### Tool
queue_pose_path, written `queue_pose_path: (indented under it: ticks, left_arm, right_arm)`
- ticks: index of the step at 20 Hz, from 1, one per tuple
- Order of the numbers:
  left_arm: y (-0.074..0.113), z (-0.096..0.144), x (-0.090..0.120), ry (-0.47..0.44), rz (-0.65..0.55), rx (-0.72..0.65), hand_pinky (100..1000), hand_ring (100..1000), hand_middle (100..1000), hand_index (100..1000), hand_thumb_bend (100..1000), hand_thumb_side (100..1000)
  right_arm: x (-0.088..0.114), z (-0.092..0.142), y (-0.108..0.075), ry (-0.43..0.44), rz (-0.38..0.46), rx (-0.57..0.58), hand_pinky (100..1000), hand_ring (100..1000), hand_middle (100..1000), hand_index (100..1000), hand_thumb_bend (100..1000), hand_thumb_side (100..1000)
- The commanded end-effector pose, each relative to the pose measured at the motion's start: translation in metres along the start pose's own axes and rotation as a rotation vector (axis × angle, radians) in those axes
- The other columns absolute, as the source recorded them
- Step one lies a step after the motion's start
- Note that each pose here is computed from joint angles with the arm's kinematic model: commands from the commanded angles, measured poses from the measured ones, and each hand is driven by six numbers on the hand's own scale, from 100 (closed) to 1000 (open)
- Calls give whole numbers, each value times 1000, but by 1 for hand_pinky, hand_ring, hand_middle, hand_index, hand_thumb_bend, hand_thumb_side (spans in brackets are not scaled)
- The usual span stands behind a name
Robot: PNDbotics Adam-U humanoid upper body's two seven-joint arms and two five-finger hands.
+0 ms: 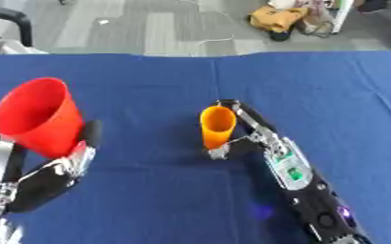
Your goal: Pour the contents of one cup into another cup.
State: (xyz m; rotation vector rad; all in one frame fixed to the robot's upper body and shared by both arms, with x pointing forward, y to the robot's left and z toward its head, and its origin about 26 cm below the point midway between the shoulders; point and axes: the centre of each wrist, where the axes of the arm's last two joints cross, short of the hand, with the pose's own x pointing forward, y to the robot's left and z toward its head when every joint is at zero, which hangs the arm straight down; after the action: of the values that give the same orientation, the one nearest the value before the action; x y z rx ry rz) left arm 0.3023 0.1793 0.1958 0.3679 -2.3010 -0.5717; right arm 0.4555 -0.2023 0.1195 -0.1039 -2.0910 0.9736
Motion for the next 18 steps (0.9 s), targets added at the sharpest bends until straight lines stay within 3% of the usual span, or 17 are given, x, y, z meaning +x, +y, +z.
queue_pose_path:
  ticks: [1,10,18]
  left_arm:
    - [3,-4,5,-23,2,4,469,360,376,567,188,504]
    - [2,-3,3,-19,0,0,469,358,374,567,182,508]
    - [2,-3,2,-17,0,0,469,357,373,567,179,511]
  right_arm:
    - [8,-9,-2,-26,14,-3,738,598,623,677,758,264]
    - [11,-13,4,-38,-5,-22,702,547,553,612,725,235]
    - [10,-11,5,-27,-18,-67,589,452,478,535,670,115]
